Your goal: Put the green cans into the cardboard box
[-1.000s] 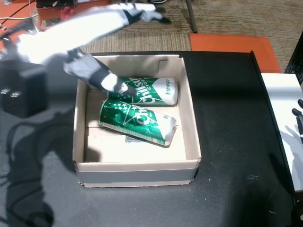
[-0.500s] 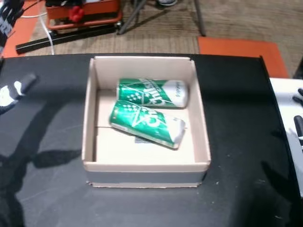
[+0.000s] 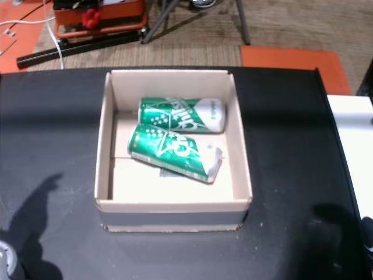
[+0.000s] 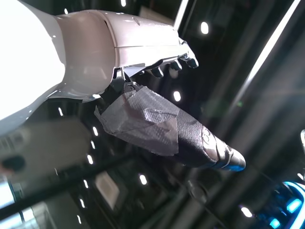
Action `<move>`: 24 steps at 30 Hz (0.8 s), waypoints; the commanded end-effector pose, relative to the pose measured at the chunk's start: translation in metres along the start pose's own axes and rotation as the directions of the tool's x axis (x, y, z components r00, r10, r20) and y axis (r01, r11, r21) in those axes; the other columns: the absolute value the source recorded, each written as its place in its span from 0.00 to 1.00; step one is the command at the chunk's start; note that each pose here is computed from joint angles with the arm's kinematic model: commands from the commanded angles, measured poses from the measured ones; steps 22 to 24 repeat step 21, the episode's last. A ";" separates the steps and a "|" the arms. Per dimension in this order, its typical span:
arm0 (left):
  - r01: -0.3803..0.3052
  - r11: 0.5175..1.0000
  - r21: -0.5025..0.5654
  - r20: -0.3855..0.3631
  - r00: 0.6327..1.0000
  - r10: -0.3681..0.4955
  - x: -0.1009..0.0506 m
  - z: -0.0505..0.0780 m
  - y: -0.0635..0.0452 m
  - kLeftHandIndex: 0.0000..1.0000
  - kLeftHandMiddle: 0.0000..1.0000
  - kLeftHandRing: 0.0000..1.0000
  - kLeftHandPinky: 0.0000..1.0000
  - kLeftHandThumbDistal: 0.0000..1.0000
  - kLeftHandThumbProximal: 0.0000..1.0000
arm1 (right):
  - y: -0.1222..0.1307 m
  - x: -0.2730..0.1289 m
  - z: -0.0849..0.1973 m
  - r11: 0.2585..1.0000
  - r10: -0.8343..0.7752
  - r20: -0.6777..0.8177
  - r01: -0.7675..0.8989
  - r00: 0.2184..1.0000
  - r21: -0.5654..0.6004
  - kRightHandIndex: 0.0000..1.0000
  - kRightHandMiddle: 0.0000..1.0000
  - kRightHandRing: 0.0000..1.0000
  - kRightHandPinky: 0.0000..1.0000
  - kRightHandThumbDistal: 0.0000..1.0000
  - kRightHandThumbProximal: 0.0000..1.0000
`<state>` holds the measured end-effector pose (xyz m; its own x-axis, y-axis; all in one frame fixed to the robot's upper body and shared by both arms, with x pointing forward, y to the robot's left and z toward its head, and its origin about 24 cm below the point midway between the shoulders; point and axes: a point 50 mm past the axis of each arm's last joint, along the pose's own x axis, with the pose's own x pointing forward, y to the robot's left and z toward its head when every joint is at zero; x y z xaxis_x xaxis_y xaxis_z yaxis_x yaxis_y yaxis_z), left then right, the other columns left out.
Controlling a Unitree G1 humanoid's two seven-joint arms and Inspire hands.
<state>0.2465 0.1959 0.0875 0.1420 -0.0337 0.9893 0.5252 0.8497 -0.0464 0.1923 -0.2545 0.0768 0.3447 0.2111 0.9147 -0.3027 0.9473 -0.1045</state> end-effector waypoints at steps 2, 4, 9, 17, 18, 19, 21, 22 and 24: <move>0.008 1.000 -0.004 0.039 0.999 -0.008 -0.001 0.004 -0.005 0.92 0.88 0.95 0.95 0.96 0.36 | 0.001 -0.003 0.003 1.000 0.022 0.037 -0.022 0.999 -0.003 0.58 0.72 0.80 0.87 0.74 0.26; 0.008 0.999 0.046 0.064 0.998 -0.011 0.002 0.008 -0.007 0.88 0.85 0.94 0.95 0.85 0.47 | 0.001 -0.002 0.004 0.999 0.027 0.048 -0.026 0.998 -0.023 0.56 0.71 0.78 0.87 0.69 0.25; -0.016 0.995 0.098 0.114 0.993 0.004 0.004 0.010 -0.011 0.86 0.84 0.94 0.93 0.80 0.63 | 0.006 -0.007 0.006 0.999 0.050 0.027 -0.050 0.998 0.012 0.61 0.74 0.79 0.87 0.93 0.37; -0.055 0.998 -0.033 0.110 0.992 0.059 -0.003 -0.005 -0.021 0.91 0.86 0.97 0.96 0.76 0.76 | 0.016 -0.008 0.010 0.999 0.045 0.031 -0.044 0.999 -0.031 0.60 0.74 0.78 0.91 0.82 0.43; -0.054 0.998 -0.044 0.104 0.993 0.058 -0.004 -0.005 -0.022 0.91 0.86 0.97 0.95 0.73 0.75 | 0.016 -0.008 0.011 0.998 0.048 0.028 -0.047 0.998 -0.030 0.59 0.73 0.78 0.91 0.87 0.43; -0.051 0.998 -0.040 0.100 0.994 0.054 -0.004 -0.005 -0.022 0.91 0.87 0.98 0.95 0.73 0.77 | 0.015 -0.007 0.012 0.998 0.061 0.029 -0.060 0.998 -0.014 0.60 0.75 0.78 0.91 0.87 0.37; -0.041 0.999 -0.023 0.093 0.995 0.043 -0.004 -0.003 -0.022 0.87 0.85 0.97 0.94 0.67 0.75 | 0.015 -0.006 0.013 0.998 0.068 0.026 -0.068 0.997 -0.002 0.61 0.74 0.77 0.92 0.91 0.38; -0.041 0.999 -0.023 0.093 0.995 0.043 -0.004 -0.003 -0.022 0.87 0.85 0.97 0.94 0.67 0.75 | 0.015 -0.006 0.013 0.998 0.068 0.026 -0.068 0.997 -0.002 0.61 0.74 0.77 0.92 0.91 0.38; -0.041 0.999 -0.023 0.093 0.995 0.043 -0.004 -0.003 -0.022 0.87 0.85 0.97 0.94 0.67 0.75 | 0.015 -0.006 0.013 0.998 0.068 0.026 -0.068 0.997 -0.002 0.61 0.74 0.77 0.92 0.91 0.38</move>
